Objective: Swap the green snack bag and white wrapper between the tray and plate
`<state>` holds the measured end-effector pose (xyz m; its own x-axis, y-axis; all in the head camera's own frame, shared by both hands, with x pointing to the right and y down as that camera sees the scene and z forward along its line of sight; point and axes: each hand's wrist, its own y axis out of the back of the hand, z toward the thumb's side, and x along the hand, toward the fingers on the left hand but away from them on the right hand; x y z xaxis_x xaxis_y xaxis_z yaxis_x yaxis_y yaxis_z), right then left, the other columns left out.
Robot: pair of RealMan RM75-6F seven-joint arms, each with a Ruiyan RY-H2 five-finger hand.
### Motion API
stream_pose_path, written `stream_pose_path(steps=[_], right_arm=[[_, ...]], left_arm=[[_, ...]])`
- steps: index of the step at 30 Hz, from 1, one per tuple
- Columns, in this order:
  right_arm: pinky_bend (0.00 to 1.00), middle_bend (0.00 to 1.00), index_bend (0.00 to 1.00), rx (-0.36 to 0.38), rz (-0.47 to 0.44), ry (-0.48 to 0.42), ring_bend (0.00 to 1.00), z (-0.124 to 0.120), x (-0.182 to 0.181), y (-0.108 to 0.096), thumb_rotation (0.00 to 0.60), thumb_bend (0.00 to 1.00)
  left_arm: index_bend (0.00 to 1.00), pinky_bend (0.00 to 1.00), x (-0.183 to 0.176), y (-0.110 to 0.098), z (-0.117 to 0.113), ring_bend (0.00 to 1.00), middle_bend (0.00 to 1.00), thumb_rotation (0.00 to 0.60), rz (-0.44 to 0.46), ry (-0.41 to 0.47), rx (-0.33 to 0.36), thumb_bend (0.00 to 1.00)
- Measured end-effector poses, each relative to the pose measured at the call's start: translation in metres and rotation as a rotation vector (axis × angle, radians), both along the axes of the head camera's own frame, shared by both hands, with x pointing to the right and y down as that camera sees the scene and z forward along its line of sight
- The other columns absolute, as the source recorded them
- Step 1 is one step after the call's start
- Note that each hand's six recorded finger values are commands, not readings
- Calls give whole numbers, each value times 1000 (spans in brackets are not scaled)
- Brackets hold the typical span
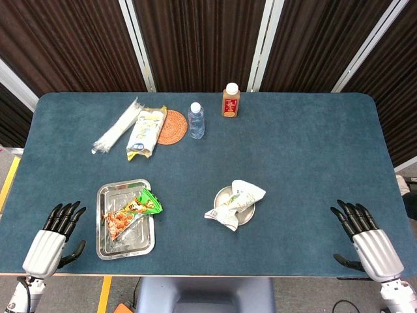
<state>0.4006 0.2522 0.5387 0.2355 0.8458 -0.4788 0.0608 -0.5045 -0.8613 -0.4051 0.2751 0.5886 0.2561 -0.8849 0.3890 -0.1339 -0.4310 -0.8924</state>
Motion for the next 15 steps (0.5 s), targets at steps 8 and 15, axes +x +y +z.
stream_pose_path(steps=[8, 15], right_arm=[[0, 0, 0, -3, 13, -10, 0, -3, 2, -2, 600, 60], [0, 0, 0, -11, 15, 4, 0, 0, 3, -2, 600, 60]], left_arm=[[0, 6, 9, 2, 9, 0, 0, 600, 3, 18, -33, 394], [0, 16, 40, -9, 32, 0, 0, 600, 20, 149, -90, 362]])
